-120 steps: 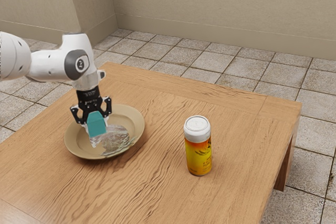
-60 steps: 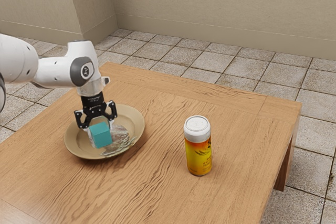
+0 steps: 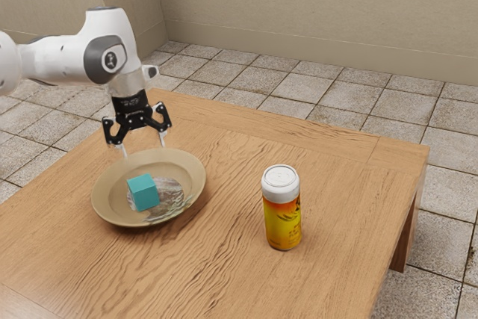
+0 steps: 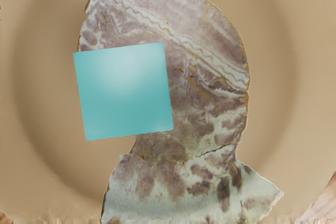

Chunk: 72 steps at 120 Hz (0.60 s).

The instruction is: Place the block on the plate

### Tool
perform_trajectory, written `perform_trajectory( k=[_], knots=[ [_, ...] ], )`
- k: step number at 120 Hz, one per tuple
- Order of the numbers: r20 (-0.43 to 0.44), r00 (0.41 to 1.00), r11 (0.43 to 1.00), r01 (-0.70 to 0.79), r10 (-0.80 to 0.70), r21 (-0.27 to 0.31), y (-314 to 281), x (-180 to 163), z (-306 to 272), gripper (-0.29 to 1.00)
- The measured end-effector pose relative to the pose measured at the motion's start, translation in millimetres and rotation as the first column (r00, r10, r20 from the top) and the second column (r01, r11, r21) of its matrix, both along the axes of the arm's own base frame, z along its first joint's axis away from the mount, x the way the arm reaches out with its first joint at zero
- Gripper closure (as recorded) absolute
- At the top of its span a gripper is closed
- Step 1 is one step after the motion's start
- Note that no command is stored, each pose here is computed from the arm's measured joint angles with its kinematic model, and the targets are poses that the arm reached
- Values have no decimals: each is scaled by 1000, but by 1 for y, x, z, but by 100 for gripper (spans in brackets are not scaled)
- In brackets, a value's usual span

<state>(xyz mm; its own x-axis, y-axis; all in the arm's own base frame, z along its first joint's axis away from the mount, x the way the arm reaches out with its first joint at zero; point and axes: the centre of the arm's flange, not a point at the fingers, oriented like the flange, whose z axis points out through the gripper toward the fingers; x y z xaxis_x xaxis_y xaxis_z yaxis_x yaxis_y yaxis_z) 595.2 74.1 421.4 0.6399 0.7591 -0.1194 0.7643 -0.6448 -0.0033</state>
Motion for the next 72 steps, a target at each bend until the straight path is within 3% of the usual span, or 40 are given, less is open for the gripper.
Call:
perform_trajectory(
  k=[42, 72],
  knots=[
    [65, 971, 973, 231, -230, -6, -59, 6, 121, 0],
    [112, 897, 904, 426, -428, 46, -88, -6, 200, 0]
  ],
)
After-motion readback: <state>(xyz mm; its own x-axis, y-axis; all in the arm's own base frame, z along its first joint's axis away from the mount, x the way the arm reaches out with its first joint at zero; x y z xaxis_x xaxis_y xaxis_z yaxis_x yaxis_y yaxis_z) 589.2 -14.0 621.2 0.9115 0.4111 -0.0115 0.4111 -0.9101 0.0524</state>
